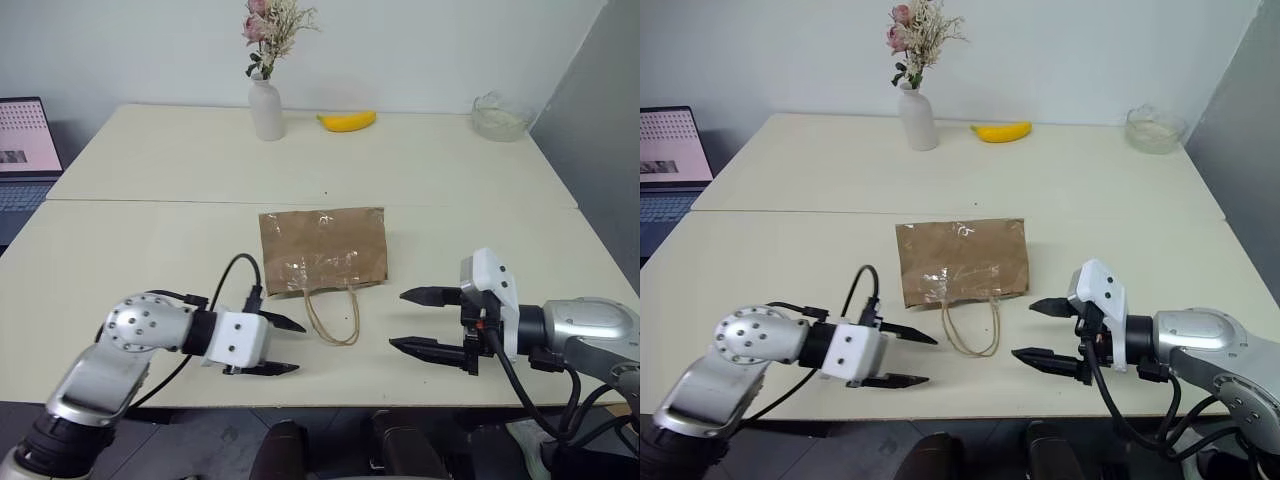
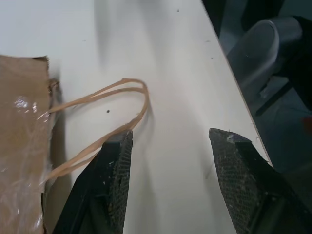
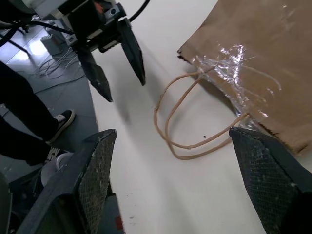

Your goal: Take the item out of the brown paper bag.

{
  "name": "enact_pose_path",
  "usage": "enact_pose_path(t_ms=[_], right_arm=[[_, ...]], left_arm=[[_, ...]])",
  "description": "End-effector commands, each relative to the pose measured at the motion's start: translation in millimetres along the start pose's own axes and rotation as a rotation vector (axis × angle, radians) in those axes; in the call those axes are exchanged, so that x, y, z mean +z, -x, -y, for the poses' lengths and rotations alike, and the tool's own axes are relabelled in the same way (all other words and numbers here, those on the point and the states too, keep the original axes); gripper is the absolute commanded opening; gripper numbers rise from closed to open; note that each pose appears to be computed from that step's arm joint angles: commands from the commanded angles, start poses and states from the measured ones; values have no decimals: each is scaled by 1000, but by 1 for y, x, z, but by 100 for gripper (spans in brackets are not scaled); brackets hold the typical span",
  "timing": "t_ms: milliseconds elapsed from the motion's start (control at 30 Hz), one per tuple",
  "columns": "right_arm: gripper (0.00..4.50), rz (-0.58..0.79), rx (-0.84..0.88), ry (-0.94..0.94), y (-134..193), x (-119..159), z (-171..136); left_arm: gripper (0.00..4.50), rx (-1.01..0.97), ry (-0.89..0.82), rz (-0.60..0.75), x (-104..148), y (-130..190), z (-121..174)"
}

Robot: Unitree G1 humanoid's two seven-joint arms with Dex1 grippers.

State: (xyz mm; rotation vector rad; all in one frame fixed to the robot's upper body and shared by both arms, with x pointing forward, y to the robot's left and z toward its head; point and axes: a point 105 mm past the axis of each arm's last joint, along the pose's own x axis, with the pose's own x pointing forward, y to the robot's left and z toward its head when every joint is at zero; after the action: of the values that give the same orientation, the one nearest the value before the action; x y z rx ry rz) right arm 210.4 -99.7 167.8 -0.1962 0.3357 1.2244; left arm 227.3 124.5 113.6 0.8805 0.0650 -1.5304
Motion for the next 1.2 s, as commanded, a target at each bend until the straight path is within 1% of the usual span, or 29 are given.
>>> enact_pose_path(t_ms=[33, 233, 267, 333, 467, 500, 533, 667, 767, 833, 1000, 1133, 1200], right_arm=[[389, 7, 25, 30, 0, 3, -6], [389, -7, 28, 20, -6, -5, -7], [389, -9, 33, 18, -8, -6, -8], [389, -11, 41, 14, -11, -9, -9], [389, -17, 58, 6, -19, -17, -12], [389, -22, 66, 3, -22, -20, -13], [389, -27, 74, 1, -24, -23, -14], [389, -36, 114, 6, -38, -33, -21], [389, -51, 119, 14, -55, -42, -19], [389, -56, 114, 18, -70, -48, -15], [389, -46, 80, 26, -102, -52, 0], [389, -43, 5, 34, -118, -54, 16], [348, -59, -25, 35, -122, -58, 22]], left_arm=[[261, 14, -71, 20, 3, -11, -7], [261, 17, -110, 52, 0, -29, -16], [223, 20, -122, 59, 0, -31, -18], [174, 25, -136, 70, 1, -33, -22], [44, 35, -135, 83, 1, -30, -28], [16, 36, -139, 79, 0, -29, -29], [2, 37, -143, 76, -1, -28, -30], [2, 53, -137, 82, 0, -25, -30], [2, 128, -66, 125, 6, -21, -39], [2, 175, -33, 142, 9, -17, -45], [2, 231, 16, 147, 13, -10, -48], [2, 247, 31, 146, 15, -7, -47], [0, 264, 46, 152, 16, -6, -49]])
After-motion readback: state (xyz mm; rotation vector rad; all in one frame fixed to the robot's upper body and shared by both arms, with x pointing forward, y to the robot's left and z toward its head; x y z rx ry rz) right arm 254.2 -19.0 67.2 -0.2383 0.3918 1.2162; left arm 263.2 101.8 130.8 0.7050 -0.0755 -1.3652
